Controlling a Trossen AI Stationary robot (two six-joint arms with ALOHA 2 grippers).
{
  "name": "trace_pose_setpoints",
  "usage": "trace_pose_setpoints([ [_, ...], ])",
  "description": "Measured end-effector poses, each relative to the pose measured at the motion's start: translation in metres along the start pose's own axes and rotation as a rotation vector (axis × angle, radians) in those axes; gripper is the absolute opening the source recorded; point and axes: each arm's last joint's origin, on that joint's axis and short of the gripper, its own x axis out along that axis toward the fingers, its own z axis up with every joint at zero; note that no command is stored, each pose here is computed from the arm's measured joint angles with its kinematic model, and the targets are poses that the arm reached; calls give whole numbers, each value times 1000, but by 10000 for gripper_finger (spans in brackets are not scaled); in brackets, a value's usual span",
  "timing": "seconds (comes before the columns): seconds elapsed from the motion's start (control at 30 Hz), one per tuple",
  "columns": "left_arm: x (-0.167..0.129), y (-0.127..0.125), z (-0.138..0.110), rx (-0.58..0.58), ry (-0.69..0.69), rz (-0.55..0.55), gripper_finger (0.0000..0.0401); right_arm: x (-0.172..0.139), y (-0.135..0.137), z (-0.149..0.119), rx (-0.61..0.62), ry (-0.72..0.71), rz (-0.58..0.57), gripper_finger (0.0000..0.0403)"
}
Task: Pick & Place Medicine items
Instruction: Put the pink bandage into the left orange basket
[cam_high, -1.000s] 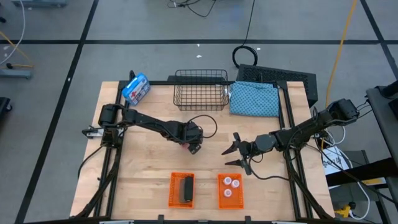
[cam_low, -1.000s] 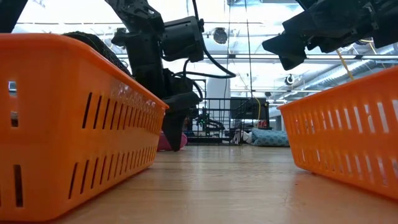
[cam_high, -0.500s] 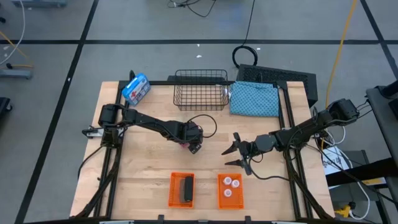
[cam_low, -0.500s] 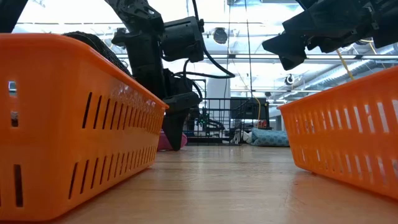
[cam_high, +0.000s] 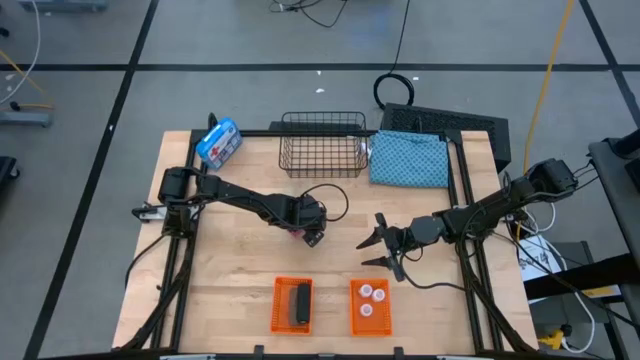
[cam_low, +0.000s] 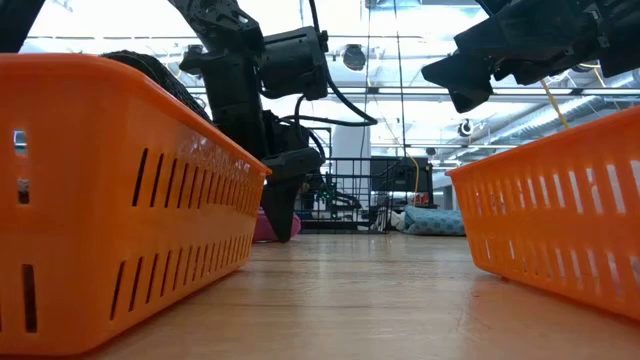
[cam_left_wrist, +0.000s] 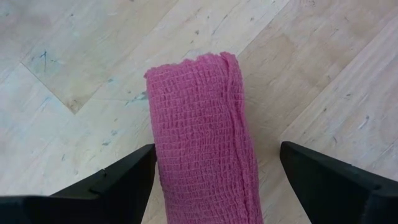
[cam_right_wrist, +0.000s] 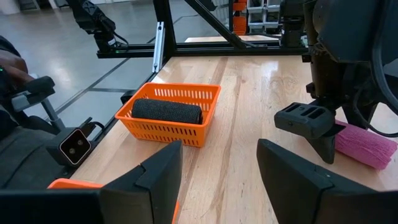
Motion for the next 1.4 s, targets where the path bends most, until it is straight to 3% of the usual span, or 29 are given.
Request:
trace_pose_setpoints([
  [0.37, 0, 0, 0, -3, 0, 0, 343, 0, 0, 0, 0, 0, 0, 196],
  [0.7, 0, 0, 0, -6, -2, -1, 244, 0, 0, 0, 0, 0, 0, 196],
  [0.97, 0, 0, 0, 5, -5, -3, 198, 0, 0, 0, 0, 0, 0, 196],
  [1.4, 0, -3, 2, 0, -20, -32, 213, 0, 0, 0, 0, 0, 0, 196],
])
